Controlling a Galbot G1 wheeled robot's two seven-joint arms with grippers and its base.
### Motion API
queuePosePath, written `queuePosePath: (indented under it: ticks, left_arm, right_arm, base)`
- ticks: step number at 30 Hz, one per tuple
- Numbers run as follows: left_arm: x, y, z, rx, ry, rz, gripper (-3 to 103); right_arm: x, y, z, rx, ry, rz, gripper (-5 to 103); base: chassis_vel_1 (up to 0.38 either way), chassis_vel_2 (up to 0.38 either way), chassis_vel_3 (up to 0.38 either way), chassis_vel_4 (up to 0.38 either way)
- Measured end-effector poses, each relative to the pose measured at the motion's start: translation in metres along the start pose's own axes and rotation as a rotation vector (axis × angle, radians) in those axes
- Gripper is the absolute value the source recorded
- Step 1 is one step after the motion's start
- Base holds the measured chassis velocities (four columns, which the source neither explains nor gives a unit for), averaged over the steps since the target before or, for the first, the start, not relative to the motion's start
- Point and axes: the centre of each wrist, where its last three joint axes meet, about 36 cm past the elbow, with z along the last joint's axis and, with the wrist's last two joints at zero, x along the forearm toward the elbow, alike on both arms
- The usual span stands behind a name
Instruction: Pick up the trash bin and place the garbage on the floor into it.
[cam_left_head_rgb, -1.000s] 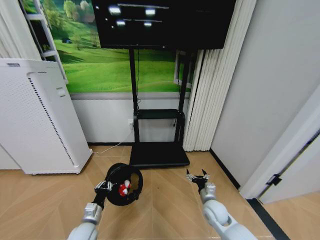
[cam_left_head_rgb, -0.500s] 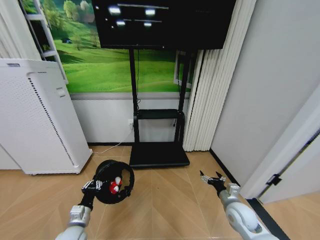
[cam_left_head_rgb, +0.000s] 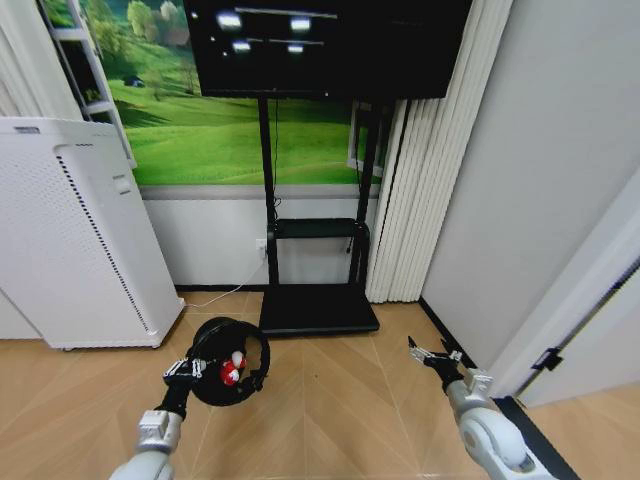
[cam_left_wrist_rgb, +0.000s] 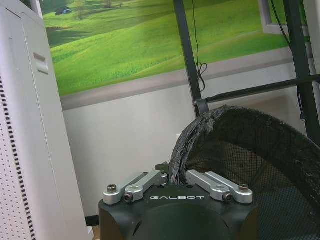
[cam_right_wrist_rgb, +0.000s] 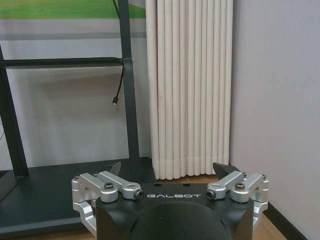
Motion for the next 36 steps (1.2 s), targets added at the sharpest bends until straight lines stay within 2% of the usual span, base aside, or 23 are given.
queuePosePath:
  ticks: [23,36]
  left_arm:
    - [-0.0066,-0.0072,0.0062,0.016,0.013,0.005,5]
    - [-0.0079,-0.0090,0.0080,0.017,0.013,0.004,5]
  right_arm:
    - [-0.0006,0.0011,0.0006,0.002,0.006,0.000,100]
    - [-0.0007,0.0013,0.0007,0.002,0.007,0.000,100]
  base:
    - [0.006,0.005,-0.003,-0.005]
    - [0.171,0.182,-0.173,-0.171]
